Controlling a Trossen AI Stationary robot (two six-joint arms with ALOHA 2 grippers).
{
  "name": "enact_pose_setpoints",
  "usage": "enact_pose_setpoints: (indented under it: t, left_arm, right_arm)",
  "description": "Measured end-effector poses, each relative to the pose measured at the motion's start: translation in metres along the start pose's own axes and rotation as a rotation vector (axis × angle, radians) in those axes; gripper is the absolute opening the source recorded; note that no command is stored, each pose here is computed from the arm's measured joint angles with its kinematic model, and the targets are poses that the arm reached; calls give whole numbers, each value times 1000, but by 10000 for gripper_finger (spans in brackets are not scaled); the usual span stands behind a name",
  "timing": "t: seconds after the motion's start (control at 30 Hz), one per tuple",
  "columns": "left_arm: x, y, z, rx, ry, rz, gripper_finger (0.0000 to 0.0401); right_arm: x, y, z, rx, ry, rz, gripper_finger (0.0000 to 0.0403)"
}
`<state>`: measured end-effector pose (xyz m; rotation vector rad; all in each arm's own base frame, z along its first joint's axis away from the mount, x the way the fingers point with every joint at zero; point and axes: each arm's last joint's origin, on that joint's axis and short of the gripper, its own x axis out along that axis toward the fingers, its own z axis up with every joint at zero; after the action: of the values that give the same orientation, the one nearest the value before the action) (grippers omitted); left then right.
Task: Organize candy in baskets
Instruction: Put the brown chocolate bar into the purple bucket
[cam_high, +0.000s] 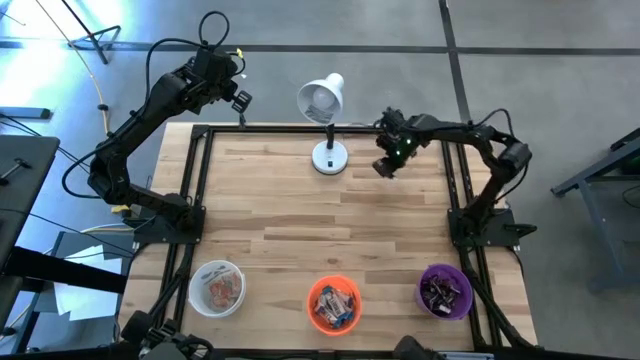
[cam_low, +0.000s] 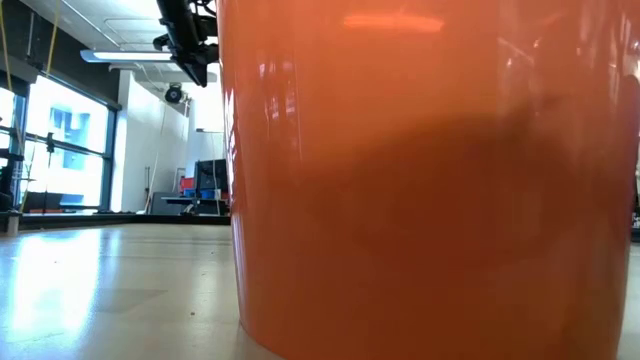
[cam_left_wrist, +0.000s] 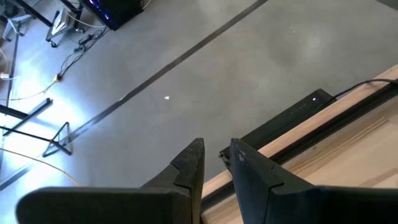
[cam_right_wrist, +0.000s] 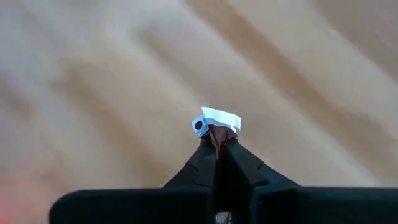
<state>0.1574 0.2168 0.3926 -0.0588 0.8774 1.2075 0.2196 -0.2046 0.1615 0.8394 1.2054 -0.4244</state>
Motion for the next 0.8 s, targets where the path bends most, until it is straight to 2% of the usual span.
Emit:
enact_pose_setpoints:
  t: [0.1,0.17,0.33,0.53,0.8]
  left_arm:
    - [0,0,0,-14,-2,-17,64]
    - [0,-1,0,-17,-6,-42,64]
    - [0,-2,0,-18,-11,-73,64]
    - [0,-2,0,-20,-10,-73,64]
    - [0,-2,0,-73,-9,-74,64]
  right_arm:
    - [-18,18,-10,83,90,69,3]
    - [-25,34,-20,100,162,56,3]
    - [-47,84,-51,49,207,-31,2]
    - [-67,140,-95,73,129,-58,2]
    - [-77,192,-163,205,78,-74,1]
